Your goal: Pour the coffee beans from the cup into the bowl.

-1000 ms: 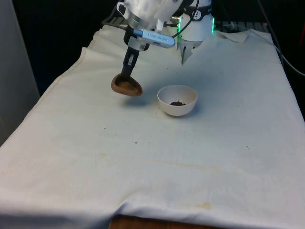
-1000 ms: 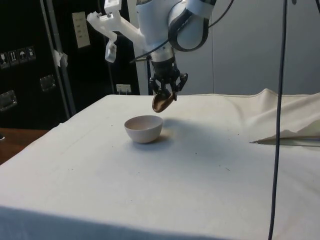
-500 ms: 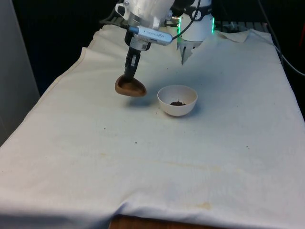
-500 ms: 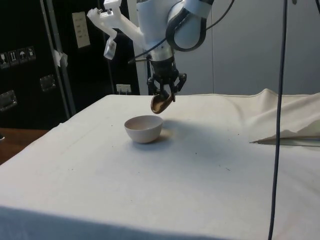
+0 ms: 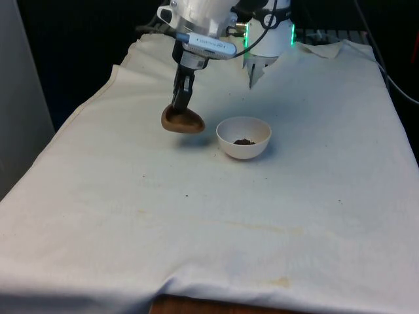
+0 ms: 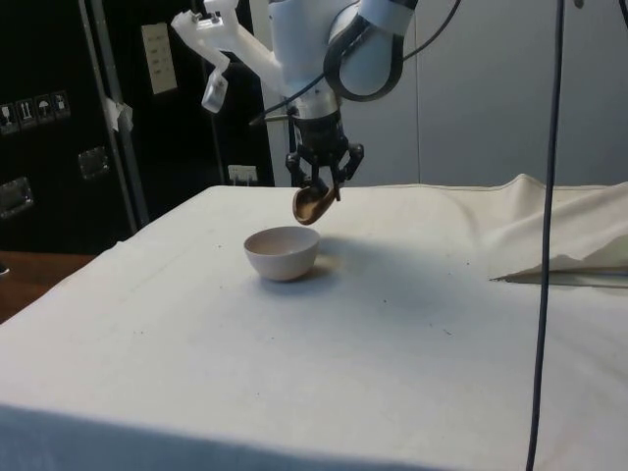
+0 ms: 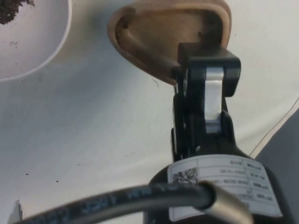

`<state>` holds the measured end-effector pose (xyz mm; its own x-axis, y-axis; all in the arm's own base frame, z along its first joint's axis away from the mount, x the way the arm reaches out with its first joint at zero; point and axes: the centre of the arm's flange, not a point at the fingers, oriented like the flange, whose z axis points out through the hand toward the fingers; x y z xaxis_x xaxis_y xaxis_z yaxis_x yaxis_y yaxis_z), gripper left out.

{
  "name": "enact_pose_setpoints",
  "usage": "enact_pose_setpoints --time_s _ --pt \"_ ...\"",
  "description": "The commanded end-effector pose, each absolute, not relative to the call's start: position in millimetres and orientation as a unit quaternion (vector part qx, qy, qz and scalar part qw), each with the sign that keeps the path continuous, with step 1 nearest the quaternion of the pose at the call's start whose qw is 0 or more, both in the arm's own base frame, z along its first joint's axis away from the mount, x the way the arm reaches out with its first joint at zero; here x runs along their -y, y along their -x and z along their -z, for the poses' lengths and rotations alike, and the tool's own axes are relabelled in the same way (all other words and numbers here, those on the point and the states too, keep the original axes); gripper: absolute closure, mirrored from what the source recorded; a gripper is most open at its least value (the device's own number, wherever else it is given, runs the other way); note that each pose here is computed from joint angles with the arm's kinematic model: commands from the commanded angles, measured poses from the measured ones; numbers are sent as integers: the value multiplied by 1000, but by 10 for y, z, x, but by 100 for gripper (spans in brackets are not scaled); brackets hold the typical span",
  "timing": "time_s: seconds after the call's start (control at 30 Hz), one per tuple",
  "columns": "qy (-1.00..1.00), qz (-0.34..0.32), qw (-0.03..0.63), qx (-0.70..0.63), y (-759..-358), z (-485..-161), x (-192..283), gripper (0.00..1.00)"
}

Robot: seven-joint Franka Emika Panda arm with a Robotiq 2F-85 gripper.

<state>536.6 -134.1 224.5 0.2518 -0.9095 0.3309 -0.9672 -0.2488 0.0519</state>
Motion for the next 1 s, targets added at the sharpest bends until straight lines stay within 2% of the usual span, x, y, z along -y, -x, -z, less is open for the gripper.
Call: enact_pose_setpoints --time_s 0.0,0.7,0.73,0.97 --pt "-787 -113 110 597 -5356 -2231 1314 94" --pt "-821 -109 101 552 -5368 -2239 1287 94" --pt "-817 -112 114 554 -5381 -2251 1317 94" --pt "-832 -100 92 537 -5361 -2216 1278 94"
